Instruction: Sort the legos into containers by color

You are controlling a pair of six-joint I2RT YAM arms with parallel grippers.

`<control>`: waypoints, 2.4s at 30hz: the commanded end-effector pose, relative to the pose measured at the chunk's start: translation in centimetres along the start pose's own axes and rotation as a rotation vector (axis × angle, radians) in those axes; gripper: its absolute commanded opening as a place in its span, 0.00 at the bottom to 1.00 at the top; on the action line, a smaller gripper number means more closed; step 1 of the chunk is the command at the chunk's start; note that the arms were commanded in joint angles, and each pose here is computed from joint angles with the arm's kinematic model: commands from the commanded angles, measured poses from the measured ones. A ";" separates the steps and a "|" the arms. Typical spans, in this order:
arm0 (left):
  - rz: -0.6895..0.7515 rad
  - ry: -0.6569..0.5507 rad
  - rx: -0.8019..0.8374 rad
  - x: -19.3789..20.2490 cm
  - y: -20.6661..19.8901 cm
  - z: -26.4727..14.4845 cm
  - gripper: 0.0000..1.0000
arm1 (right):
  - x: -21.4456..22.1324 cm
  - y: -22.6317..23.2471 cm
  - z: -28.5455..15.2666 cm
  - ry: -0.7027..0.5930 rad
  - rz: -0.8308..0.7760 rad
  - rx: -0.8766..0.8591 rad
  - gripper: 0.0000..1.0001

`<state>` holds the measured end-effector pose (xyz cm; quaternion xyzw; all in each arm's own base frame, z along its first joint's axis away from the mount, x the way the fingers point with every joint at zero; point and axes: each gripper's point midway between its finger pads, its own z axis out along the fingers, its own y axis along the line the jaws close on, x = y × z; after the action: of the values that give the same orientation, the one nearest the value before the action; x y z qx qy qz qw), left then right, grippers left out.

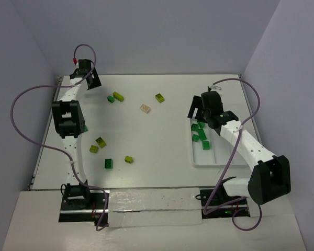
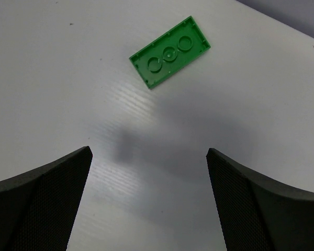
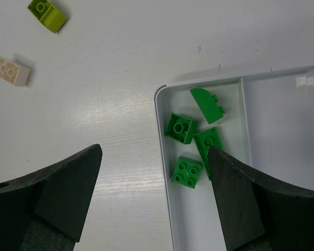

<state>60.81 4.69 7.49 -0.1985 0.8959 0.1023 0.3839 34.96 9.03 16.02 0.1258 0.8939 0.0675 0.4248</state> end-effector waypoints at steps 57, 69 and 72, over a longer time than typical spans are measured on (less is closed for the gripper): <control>0.199 -0.210 0.319 -3.0 -5.5 7.4 0.41 | -1.8 2.4 2.1 0.052 -0.049 0.014 0.90; 0.106 -0.129 0.358 -1.3 -4.5 1.8 0.00 | -1.2 3.5 1.7 0.080 -0.066 -0.023 0.90; 0.042 -0.122 0.362 -1.8 -4.0 -1.1 0.00 | -1.3 3.8 1.1 0.066 -0.060 -0.039 0.90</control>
<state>64.43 2.32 3.18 -0.0653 0.8959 -0.0034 0.4394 36.91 11.34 14.78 0.0939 0.9202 0.0566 0.3757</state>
